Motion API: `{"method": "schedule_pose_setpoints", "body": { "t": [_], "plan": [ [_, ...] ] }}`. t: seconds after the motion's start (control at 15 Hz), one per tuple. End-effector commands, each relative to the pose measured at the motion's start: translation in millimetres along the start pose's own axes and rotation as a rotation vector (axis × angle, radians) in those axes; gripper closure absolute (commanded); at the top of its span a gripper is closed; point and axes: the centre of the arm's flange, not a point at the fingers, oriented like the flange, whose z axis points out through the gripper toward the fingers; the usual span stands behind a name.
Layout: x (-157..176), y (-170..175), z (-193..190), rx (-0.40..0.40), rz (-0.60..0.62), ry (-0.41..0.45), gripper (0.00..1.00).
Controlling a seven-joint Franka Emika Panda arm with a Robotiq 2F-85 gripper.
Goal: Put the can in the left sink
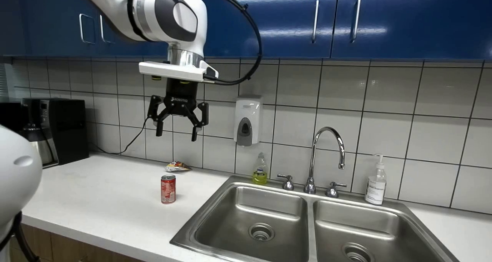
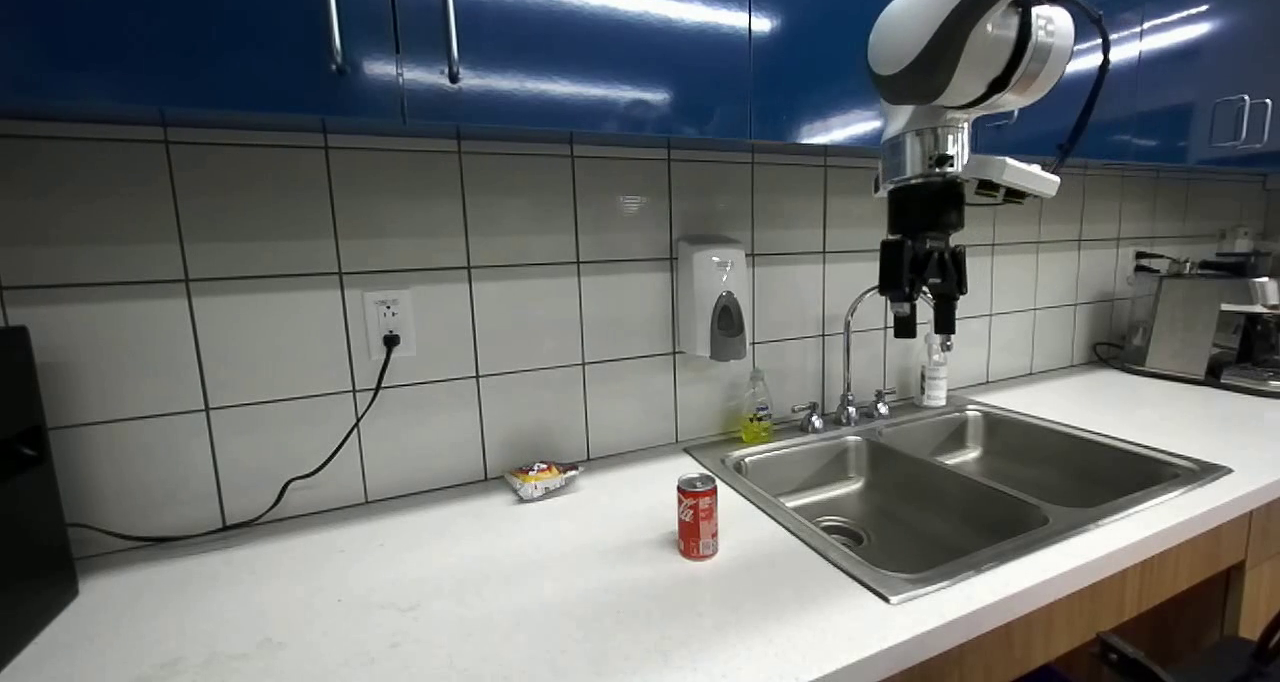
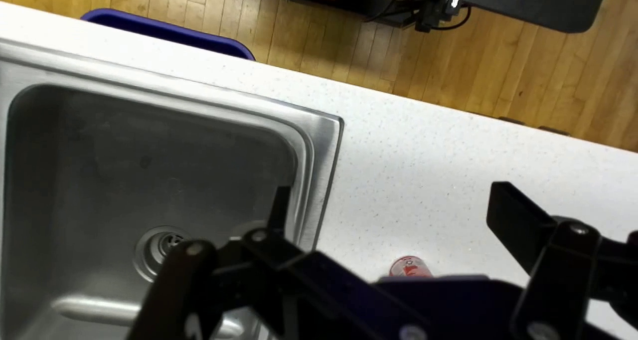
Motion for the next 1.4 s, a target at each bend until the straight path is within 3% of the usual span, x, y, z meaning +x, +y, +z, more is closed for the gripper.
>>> {"method": "schedule_pose_setpoints", "body": {
  "t": [0.0,0.67,1.33],
  "plan": [
    [3,-34,16,-0.034,-0.076,0.003,0.0],
    [71,-36,104,-0.027,-0.142,-0.01,0.0],
    [113,-32,183,-0.028,-0.161,-0.038,0.0]
  ]
}}
